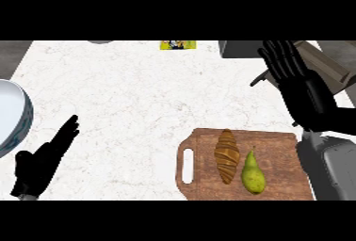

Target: Pick the pear from the cutting board and place it in the tiered basket

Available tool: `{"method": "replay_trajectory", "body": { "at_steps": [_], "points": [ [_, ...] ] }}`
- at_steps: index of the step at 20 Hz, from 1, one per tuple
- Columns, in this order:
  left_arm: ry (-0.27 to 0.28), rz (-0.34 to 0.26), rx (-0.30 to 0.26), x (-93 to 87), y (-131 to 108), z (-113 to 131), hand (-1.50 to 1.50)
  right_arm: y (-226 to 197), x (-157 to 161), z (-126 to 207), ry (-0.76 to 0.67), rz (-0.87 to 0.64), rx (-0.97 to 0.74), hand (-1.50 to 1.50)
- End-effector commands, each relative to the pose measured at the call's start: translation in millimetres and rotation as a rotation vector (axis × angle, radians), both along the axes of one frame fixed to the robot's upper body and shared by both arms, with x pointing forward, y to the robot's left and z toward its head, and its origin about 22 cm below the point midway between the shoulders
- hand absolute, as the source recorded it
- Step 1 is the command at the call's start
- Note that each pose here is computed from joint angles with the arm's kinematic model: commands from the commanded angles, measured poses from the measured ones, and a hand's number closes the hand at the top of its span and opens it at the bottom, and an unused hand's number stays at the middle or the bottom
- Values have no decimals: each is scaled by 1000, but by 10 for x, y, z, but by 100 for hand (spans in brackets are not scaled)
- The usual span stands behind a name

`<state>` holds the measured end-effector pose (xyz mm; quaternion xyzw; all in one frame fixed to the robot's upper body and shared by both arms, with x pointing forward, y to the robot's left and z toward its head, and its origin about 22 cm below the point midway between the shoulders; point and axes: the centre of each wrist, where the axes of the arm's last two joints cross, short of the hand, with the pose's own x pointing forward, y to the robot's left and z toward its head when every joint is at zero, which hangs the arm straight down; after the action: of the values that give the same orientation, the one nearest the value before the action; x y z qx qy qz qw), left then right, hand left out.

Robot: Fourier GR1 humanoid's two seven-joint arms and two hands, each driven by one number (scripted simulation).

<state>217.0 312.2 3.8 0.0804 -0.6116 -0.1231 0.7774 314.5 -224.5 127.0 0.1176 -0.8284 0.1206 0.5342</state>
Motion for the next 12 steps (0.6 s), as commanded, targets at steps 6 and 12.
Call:
{"method": "replay_trajectory", "body": {
  "at_steps": [6, 12],
  "points": [
    [-381, 104, -69, 399, -495, 406, 0, -1070, -167, -732, 298, -140, 434, 150],
    [-349, 81, -116, 375, -789, 290, 0, -1085, -503, -1556, 637, -8, 662, -150]
  ]
}}
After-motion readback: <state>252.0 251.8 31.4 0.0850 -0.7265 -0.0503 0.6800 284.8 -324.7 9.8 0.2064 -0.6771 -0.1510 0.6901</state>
